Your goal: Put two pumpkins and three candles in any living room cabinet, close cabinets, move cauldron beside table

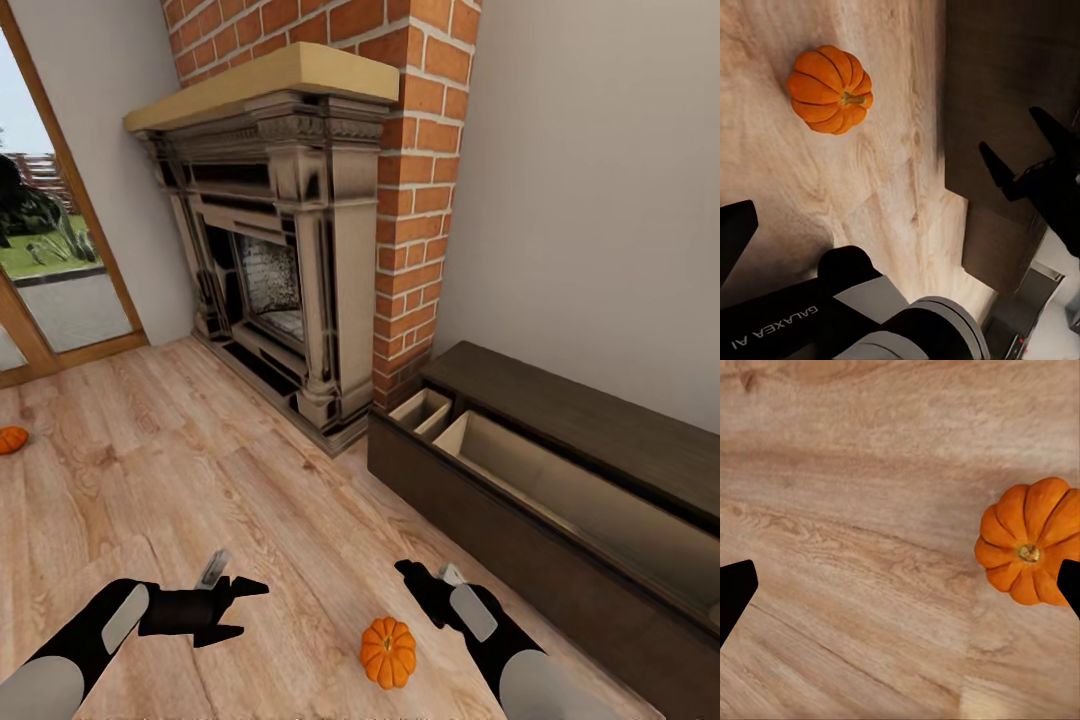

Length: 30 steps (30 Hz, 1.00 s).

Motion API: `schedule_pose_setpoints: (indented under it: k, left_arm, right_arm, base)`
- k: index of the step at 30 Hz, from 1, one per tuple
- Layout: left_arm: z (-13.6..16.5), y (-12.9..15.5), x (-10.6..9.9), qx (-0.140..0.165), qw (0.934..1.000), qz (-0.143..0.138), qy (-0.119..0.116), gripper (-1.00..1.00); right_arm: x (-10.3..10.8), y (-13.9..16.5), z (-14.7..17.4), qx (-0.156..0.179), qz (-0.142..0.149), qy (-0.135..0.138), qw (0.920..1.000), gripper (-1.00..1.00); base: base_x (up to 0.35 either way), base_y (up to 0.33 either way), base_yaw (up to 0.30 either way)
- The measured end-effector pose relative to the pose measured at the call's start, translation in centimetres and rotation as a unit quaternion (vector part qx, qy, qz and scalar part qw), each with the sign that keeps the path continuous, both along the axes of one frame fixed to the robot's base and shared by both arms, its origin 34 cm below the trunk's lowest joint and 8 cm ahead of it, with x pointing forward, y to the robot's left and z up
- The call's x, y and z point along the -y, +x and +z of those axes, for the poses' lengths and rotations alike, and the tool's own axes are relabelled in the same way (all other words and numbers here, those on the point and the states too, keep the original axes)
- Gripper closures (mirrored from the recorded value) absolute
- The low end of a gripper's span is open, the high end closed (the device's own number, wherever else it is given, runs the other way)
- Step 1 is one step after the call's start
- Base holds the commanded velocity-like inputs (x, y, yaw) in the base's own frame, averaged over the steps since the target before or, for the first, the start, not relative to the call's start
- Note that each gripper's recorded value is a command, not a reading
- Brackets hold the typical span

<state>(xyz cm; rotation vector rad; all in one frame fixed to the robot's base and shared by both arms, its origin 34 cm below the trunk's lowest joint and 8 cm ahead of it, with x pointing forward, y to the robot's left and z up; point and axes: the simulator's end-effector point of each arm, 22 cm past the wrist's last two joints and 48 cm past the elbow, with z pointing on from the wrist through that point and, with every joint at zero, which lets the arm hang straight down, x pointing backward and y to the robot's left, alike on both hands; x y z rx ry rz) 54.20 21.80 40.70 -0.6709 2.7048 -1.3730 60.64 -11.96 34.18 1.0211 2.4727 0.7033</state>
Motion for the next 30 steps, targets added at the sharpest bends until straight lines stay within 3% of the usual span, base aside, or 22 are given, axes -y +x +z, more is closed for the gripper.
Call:
schedule_pose_setpoints:
  k: [6, 11, 14, 18, 30]
  left_arm:
    - [-1.3, -0.3, -0.1, 0.0, 1.0, 0.001, 0.001, -1.0]
    - [-2.4, -0.6, -0.2, 0.0, 1.0, 0.001, 0.001, -1.0]
    - [-3.1, -0.7, -0.2, 0.0, 1.0, 0.002, 0.0, -1.0]
    - [-3.9, -1.0, -0.2, 0.0, 1.0, 0.002, -0.001, -1.0]
    - [-6.6, -1.7, -0.2, 0.0, 1.0, 0.002, -0.002, -1.0]
  right_arm:
    - [-2.0, -0.5, -1.2, 0.003, -0.005, 0.003, 1.0, -1.0]
    - [-1.9, -0.7, -2.3, 0.003, -0.01, 0.003, 0.9999, -1.0]
    - [-1.3, -0.9, -3.1, 0.0, -0.027, 0.012, 0.9996, -1.0]
    - [0.8, -0.9, -4.3, -0.004, -0.076, 0.031, 0.9966, -1.0]
    - [7.4, -2.2, -8.3, -0.001, -0.112, -0.002, 0.9937, -1.0]
  base:
    - [0.0, 0.0, 0.0]
    - [0.0, 0.0, 0.0]
    - [0.0, 0.0, 0.0]
    - [0.0, 0.0, 0.0]
    - [0.0, 0.0, 0.0]
